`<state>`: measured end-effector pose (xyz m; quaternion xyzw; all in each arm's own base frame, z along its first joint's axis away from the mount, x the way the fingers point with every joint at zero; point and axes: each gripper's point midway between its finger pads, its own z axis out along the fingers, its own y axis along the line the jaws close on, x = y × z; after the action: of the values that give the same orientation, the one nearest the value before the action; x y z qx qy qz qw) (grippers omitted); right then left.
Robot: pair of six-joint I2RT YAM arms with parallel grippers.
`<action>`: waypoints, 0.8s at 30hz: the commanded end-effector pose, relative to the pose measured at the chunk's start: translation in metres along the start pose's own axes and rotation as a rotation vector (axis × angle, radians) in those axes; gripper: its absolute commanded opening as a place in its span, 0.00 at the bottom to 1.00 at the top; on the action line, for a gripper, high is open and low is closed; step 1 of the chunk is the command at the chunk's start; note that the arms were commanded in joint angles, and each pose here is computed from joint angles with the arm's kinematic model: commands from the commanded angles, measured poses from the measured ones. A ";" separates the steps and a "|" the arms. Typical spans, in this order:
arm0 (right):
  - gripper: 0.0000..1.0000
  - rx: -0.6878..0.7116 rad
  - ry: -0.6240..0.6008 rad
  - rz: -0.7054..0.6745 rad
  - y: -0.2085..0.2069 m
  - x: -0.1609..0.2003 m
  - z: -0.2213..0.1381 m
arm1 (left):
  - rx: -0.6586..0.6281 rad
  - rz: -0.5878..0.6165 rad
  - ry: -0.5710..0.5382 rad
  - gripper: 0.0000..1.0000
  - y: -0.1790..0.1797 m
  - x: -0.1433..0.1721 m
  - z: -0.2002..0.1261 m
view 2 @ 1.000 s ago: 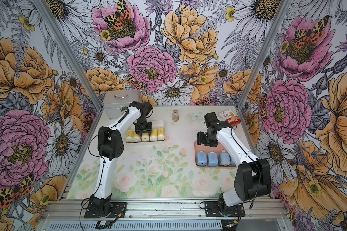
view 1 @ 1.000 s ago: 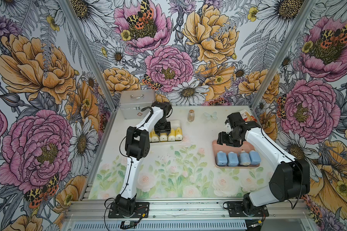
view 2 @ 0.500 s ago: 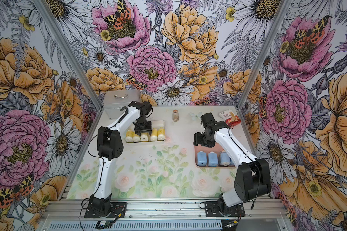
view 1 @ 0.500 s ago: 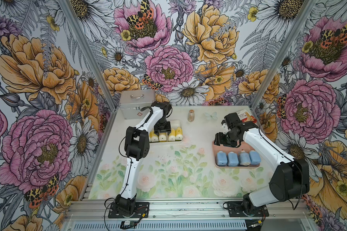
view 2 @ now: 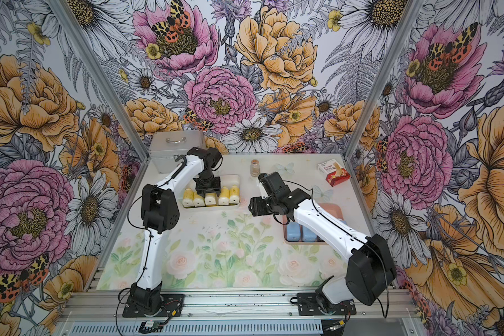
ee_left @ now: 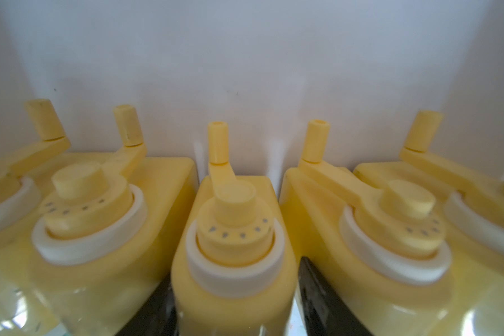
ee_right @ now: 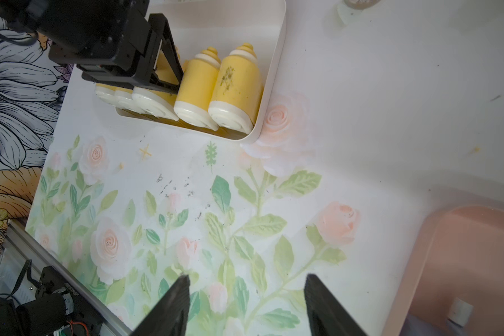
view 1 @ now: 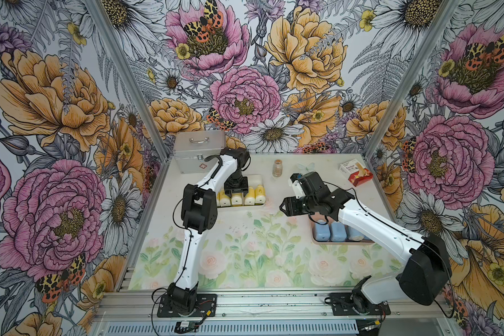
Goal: Place the pencil sharpeners by color into the storage box
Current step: Place the pencil sharpener in the storage box.
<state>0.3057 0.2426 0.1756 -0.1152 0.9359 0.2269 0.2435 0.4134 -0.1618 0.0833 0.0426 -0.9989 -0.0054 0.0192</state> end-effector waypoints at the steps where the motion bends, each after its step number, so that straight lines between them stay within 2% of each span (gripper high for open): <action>1: 0.64 0.006 -0.037 0.015 0.001 -0.011 0.012 | 0.056 0.009 -0.048 0.45 -0.013 -0.001 -0.016; 4: 0.64 0.003 -0.031 0.008 0.002 -0.012 0.014 | 0.057 0.008 -0.044 0.32 -0.013 0.000 -0.014; 13: 0.64 -0.005 -0.022 0.005 0.004 -0.011 0.017 | 0.043 -0.002 -0.075 0.11 -0.008 0.001 -0.023; 21: 0.65 -0.018 -0.030 -0.002 0.008 -0.015 0.014 | 0.059 -0.009 -0.120 0.10 -0.009 0.004 -0.020; 24: 0.65 -0.023 -0.027 -0.002 0.009 -0.016 0.015 | 0.065 -0.015 -0.125 0.16 -0.008 0.010 -0.013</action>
<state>0.3145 0.2492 0.1622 -0.1109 0.9382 0.2259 0.2378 0.4074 -0.1615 0.0799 0.0501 -0.9986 0.0053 -0.0163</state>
